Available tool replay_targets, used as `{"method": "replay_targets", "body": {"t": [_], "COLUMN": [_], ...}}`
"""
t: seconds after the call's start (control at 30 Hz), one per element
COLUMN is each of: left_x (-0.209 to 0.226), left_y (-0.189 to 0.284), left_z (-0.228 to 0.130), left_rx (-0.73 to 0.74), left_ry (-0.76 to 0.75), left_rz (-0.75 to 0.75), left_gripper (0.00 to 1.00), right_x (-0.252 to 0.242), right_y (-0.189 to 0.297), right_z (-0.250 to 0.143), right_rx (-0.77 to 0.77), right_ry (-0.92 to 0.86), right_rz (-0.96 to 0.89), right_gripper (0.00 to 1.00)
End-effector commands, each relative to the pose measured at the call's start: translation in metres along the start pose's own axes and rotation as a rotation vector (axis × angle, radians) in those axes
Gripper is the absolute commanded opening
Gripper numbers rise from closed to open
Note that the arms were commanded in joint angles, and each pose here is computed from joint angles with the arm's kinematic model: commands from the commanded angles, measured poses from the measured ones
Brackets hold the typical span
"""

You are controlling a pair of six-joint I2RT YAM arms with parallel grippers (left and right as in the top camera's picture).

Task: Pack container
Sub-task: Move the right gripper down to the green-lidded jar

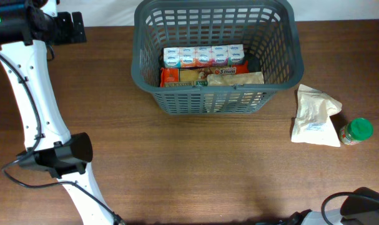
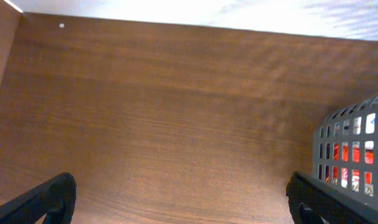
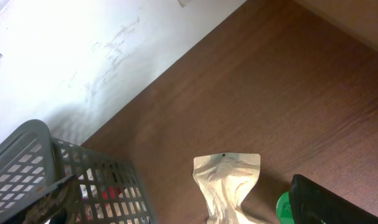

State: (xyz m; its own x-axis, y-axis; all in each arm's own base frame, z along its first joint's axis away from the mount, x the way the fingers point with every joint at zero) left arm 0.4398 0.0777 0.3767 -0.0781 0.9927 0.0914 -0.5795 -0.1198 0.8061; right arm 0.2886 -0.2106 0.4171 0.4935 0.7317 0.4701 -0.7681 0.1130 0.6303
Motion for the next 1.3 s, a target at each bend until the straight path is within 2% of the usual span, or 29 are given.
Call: {"method": "replay_targets", "body": {"t": [0.0,0.8,0.9,1.03,1.27], "left_x": [0.002,0.002,0.002,0.002,0.002], "left_y": [-0.006,-0.006,-0.006,-0.006,-0.006], "left_z": [-0.002,-0.002,-0.002,-0.002,-0.002], "left_rx": [0.021,0.021,0.021,0.021,0.021], "left_ry": [0.016,0.016,0.016,0.016,0.016], "left_rz": [0.011,0.011,0.011,0.011,0.011], "left_gripper": [0.99,0.99,0.99,0.99,0.99], "right_x": [0.002,0.001,-0.016,-0.062,-0.120], "right_y": [0.003,0.003,-0.007,-0.042,-0.110], "right_z": [0.002,0.003,-0.003,-0.028,-0.075], "right_rx": [-0.011,-0.016,0.019,0.169,0.357], "right_ry": [0.006,0.015,0.019,-0.047,-0.224], "right_rz": [0.009,0.006,-0.139,-0.422,-0.536], "right_gripper": [0.99,0.99,0.99,0.99,0.99]}}
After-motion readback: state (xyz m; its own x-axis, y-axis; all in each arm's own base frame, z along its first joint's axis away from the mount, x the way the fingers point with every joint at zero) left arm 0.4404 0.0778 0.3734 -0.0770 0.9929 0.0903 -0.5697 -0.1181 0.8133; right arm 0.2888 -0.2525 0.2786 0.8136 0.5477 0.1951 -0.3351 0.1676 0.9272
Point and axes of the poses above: each gripper's point midway between its finger pads, its own y axis back along the fingers, its own x axis along the line the jaws close on, z = x × y, the point moved 8 cm from there along y, back along the fingers, and after that the axes turned 4 degrees about -y, right-handed, at the moved point
